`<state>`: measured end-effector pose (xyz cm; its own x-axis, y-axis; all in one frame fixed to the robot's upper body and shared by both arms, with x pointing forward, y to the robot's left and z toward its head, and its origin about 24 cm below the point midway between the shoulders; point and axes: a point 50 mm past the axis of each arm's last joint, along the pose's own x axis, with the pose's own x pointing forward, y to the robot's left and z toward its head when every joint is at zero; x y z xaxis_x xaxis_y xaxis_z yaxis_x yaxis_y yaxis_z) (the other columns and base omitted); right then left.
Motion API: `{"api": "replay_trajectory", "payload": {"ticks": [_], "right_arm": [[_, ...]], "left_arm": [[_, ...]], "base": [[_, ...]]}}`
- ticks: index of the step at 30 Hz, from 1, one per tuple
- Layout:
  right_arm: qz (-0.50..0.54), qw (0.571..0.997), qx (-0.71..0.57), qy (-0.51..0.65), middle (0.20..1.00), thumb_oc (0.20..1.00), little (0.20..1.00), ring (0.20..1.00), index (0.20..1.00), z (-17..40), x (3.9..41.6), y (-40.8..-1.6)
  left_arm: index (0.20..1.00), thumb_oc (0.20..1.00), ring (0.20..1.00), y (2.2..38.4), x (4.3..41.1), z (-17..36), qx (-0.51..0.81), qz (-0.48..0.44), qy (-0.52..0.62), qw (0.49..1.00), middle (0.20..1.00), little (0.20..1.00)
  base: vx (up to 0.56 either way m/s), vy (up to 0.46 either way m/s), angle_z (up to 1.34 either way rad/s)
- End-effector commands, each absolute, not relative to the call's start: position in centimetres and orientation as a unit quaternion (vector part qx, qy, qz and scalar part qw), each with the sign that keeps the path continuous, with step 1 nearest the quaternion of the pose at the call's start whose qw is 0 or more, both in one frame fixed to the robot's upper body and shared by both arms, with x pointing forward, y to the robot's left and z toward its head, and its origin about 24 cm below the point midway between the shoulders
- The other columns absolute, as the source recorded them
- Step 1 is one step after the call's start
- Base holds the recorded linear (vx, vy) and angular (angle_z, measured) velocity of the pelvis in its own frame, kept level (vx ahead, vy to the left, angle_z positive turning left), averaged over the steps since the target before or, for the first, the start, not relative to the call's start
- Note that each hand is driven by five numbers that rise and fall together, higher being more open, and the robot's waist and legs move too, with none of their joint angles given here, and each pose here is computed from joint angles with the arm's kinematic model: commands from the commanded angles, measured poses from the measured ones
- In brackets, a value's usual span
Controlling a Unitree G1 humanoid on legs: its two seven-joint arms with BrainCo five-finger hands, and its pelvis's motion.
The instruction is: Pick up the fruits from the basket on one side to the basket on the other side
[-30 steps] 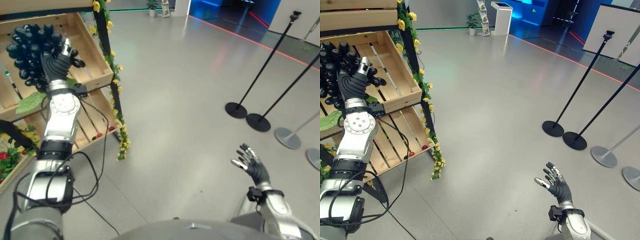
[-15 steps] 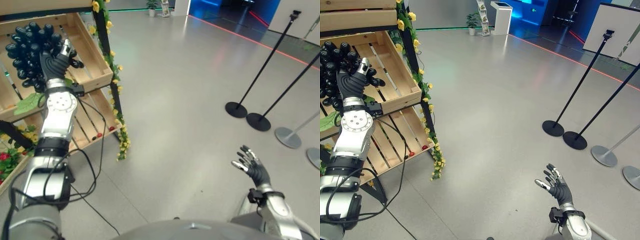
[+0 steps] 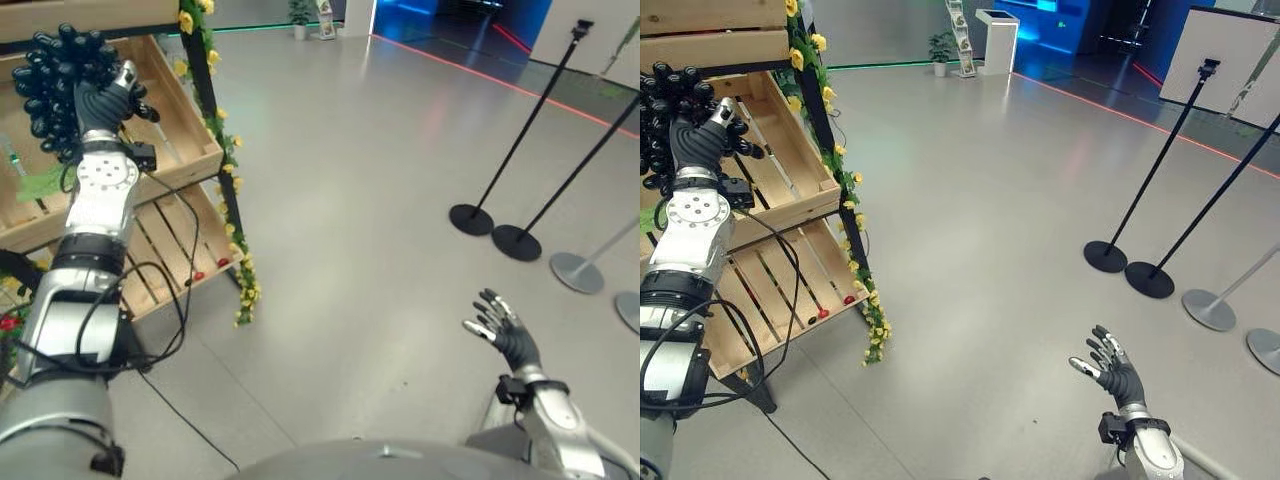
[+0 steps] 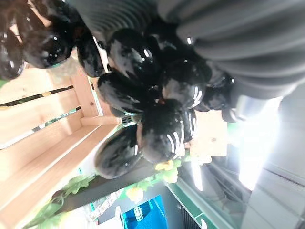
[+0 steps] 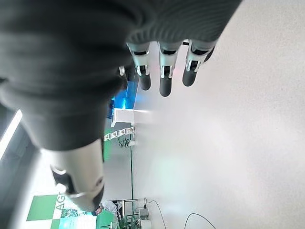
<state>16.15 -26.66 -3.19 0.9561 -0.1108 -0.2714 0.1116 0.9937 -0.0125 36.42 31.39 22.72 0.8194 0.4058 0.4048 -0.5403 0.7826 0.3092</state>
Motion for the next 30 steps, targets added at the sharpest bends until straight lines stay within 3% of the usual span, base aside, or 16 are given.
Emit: {"api": "replay_trajectory", "payload": {"ticks": [1, 5, 6, 7, 30], "right_arm": [[-0.053, 0.995, -0.037, 0.08, 1.0, 1.0, 1.0, 1.0, 1.0, -0.28, 17.68, -28.62], [-0.054, 0.995, -0.037, 0.081, 1.0, 1.0, 1.0, 1.0, 1.0, -0.29, 17.56, -28.71], [-0.054, 0.995, -0.037, 0.08, 1.0, 1.0, 1.0, 1.0, 1.0, -0.27, 17.56, -28.7], [-0.054, 0.995, -0.037, 0.079, 1.0, 1.0, 1.0, 1.0, 1.0, -0.25, 17.56, -28.69], [-0.059, 0.995, -0.038, 0.073, 1.0, 1.0, 1.0, 1.0, 1.0, -0.09, 17.53, -28.78]], "left_arm": [[0.2, 0.2, 0.2, 32.09, 36.29, 28.93, 0.203, 0.28, -0.234, 0.909, 0.2, 0.2], [0.225, 0.225, 0.225, 32.09, 36.34, 28.73, 0.204, 0.278, -0.231, 0.91, 0.225, 0.225], [0.448, 0.448, 0.448, 32.1, 36.33, 28.73, 0.205, 0.278, -0.231, 0.91, 0.448, 0.448], [1.0, 1.0, 1.0, 32.11, 36.33, 28.66, 0.206, 0.279, -0.23, 0.909, 1.0, 1.0], [1.0, 1.0, 1.0, 31.57, 36.29, 28.19, 0.205, 0.274, -0.238, 0.909, 1.0, 1.0]], "base": [[0.0, 0.0, 0.0], [0.0, 0.0, 0.0], [0.0, 0.0, 0.0], [0.0, 0.0, 0.0], [0.0, 0.0, 0.0]]}}
